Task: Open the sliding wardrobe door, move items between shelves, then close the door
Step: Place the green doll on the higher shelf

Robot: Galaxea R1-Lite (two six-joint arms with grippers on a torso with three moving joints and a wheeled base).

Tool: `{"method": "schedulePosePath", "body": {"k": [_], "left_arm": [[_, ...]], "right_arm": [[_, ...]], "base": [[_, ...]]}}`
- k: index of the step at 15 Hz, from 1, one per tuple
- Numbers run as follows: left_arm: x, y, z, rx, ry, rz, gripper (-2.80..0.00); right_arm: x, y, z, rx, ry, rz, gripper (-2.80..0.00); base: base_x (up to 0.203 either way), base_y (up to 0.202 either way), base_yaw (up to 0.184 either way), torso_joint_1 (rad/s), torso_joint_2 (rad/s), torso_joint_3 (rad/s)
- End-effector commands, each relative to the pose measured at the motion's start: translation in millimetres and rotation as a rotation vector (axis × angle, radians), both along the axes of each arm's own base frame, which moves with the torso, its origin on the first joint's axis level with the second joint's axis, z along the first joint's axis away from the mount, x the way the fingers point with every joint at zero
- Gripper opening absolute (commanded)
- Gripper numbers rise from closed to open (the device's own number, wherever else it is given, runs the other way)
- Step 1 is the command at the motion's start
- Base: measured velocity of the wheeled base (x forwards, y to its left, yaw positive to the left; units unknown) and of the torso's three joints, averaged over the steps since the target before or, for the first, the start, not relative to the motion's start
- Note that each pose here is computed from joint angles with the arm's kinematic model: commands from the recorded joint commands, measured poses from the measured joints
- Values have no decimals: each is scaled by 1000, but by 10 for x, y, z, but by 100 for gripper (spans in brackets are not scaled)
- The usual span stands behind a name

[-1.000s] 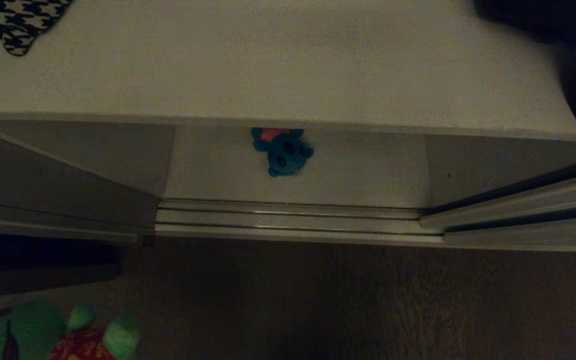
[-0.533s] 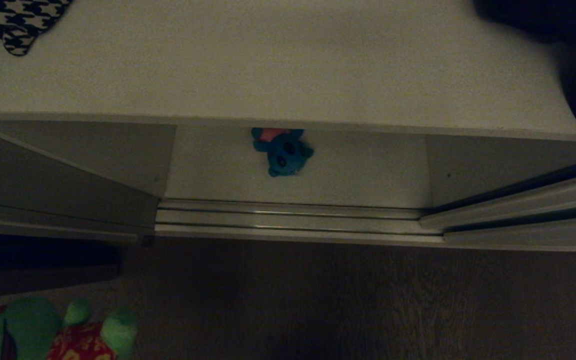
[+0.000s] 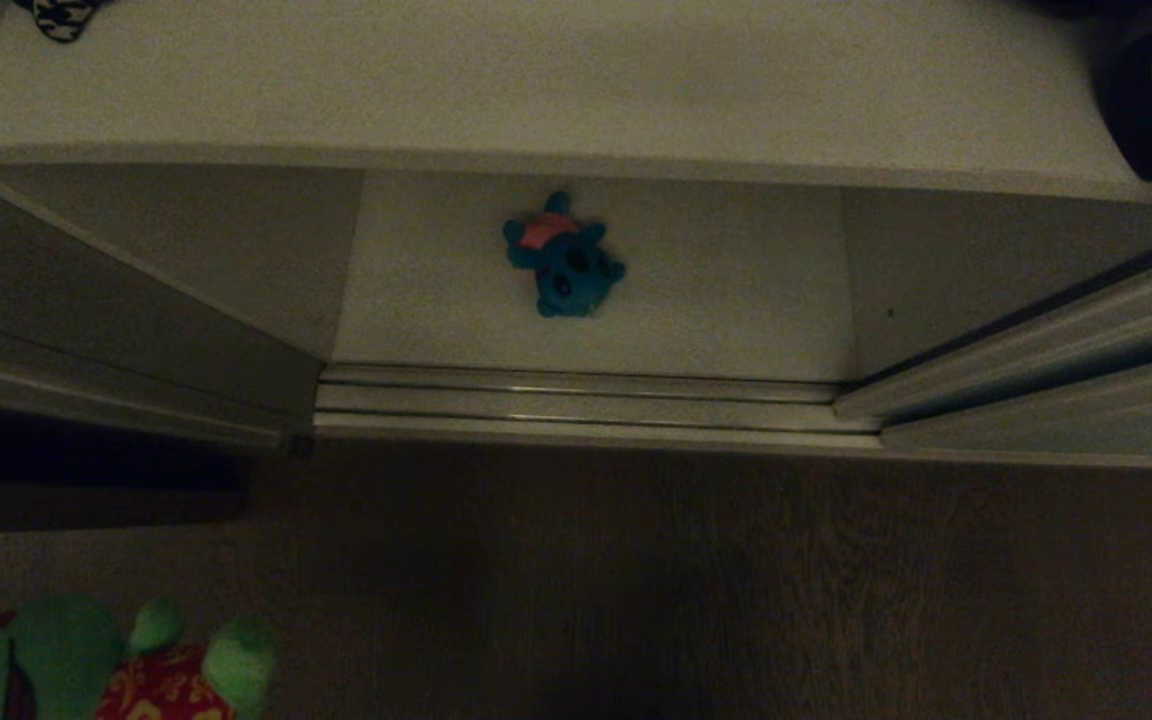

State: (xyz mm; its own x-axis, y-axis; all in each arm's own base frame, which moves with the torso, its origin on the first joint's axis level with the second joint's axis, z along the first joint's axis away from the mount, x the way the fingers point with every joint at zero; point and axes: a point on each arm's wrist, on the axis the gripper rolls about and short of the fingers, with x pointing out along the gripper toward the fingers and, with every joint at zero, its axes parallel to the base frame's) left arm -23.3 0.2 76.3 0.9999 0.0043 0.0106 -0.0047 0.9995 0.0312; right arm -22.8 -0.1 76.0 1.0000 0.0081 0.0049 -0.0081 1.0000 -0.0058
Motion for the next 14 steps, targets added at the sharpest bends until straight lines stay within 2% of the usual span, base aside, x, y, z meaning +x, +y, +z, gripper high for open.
{"method": "schedulePosePath", "body": {"k": [1, 6, 7, 9, 11, 14], "left_arm": [[4, 0, 3, -2, 3, 0, -280], [4, 0, 3, 3, 3, 2, -280], [4, 0, 3, -10, 3, 0, -280], [4, 0, 0, -12, 4, 0, -280], [5, 0, 0, -44, 3, 1, -280], [4, 1, 4, -48, 1, 4, -280]], "right_arm": [[-3, 0, 0, 0, -4, 1, -280], [-3, 0, 0, 0, -4, 1, -280], [-3, 0, 0, 0, -4, 1, -280], [-3, 0, 0, 0, -4, 1, -280], [-3, 0, 0, 0, -4, 1, -280], [-3, 0, 0, 0, -4, 1, -280]], "base": [[-193, 0, -1, 1, 6, 1], [-192, 0, -1, 3, 0, 1], [-131, 0, -3, -12, -1, 3], [0, 0, 0, 0, 0, 0], [0, 0, 0, 0, 0, 0], [0, 0, 0, 0, 0, 0]]}}
